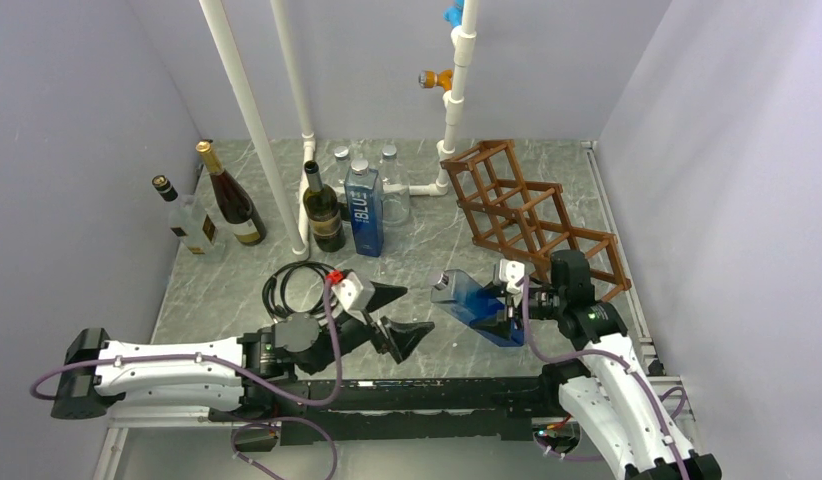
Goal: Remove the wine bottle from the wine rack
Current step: Pick up the wine bottle from the wine rack, then place the wine bottle at the center of the board.
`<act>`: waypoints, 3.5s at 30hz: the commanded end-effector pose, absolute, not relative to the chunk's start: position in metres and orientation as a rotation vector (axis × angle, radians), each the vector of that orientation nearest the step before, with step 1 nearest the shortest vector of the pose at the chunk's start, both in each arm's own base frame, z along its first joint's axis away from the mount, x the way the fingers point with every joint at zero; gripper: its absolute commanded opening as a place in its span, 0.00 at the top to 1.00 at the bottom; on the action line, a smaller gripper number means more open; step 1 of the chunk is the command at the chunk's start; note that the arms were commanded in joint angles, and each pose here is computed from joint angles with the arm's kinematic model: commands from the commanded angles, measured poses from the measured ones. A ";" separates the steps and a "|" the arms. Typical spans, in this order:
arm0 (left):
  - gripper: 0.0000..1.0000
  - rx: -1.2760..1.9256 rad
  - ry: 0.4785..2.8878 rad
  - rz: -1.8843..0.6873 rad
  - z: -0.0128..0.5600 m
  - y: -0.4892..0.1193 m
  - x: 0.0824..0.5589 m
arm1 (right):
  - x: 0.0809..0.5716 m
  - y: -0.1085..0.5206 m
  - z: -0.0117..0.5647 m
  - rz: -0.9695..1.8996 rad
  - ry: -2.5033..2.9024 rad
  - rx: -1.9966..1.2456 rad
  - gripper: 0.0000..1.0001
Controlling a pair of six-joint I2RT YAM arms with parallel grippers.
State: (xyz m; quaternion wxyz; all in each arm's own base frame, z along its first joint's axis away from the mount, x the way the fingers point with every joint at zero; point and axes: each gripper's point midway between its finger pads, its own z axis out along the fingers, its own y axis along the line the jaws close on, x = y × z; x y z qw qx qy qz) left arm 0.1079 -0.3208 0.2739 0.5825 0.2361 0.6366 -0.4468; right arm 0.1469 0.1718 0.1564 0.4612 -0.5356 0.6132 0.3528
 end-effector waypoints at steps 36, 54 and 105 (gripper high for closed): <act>0.08 -0.072 1.665 -1.165 0.268 -0.418 0.179 | 0.162 0.183 0.195 0.929 1.403 -1.119 0.79; 0.52 -0.098 1.923 -0.924 0.216 -0.441 0.195 | 0.164 0.182 0.193 0.928 1.412 -1.100 0.77; 1.00 0.448 1.560 -0.497 0.298 -0.245 0.278 | 0.171 0.150 0.264 0.779 1.564 -0.943 0.00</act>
